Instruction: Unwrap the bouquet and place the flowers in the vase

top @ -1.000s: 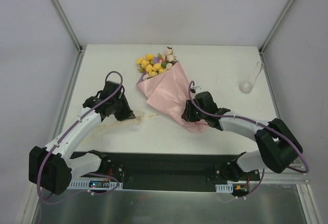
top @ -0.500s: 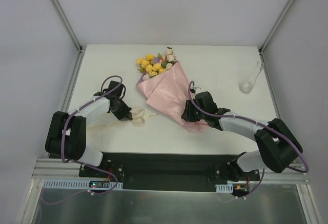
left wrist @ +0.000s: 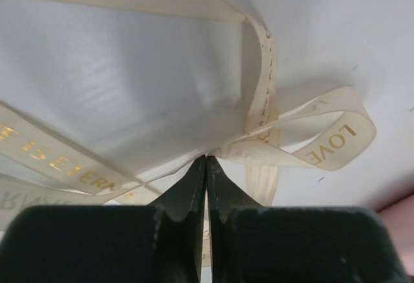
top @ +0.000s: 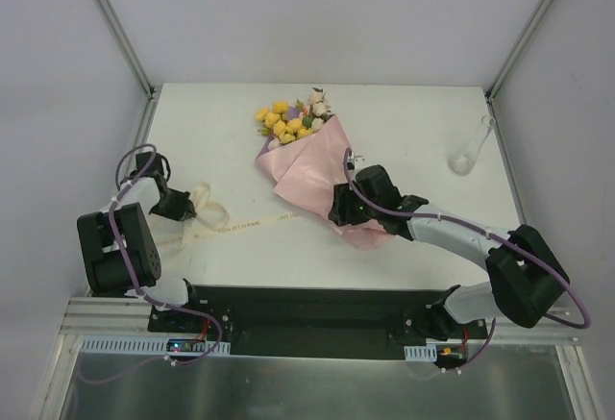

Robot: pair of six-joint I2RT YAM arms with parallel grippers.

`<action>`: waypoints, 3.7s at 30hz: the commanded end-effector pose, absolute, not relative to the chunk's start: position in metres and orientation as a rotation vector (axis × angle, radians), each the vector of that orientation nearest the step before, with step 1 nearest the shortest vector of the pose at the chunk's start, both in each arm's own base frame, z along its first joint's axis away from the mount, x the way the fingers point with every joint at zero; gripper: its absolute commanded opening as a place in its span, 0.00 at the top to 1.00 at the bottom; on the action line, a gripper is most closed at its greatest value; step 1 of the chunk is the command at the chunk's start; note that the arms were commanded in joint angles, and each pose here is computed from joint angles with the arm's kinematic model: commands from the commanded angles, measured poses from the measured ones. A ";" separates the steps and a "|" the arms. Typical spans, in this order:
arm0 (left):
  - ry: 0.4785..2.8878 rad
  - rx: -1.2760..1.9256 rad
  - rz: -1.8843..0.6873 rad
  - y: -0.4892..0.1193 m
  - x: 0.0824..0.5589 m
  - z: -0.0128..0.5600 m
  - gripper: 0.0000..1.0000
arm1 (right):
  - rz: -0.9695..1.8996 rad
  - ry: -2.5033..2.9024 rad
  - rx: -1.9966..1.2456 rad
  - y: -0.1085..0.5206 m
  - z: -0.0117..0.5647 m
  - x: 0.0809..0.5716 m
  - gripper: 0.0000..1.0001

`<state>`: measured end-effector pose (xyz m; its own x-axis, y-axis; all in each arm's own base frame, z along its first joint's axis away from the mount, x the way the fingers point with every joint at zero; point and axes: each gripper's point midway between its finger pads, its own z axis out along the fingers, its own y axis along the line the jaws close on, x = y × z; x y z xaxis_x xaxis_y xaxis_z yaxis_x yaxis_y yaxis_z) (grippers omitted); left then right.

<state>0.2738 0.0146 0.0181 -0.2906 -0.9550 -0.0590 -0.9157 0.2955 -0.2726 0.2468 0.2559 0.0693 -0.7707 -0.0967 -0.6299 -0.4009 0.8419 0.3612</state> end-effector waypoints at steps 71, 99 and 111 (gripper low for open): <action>2.506 -0.485 -1.216 -0.256 0.334 0.102 0.28 | 0.582 2.623 -0.298 0.220 0.063 0.269 0.08; 2.267 -0.352 -1.121 -0.170 0.343 0.211 0.01 | -0.232 2.193 -1.101 0.281 0.115 0.248 0.03; 2.131 -0.178 -0.841 -0.137 0.343 0.255 0.01 | -0.363 2.203 -1.098 0.297 0.090 0.263 0.17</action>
<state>0.3471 -0.1520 0.2652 -0.6805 -0.4424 -0.5841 0.1513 0.6951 -0.7028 0.2439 0.3005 0.0679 -0.4394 -0.8065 -0.3955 -0.6872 0.5854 -0.4302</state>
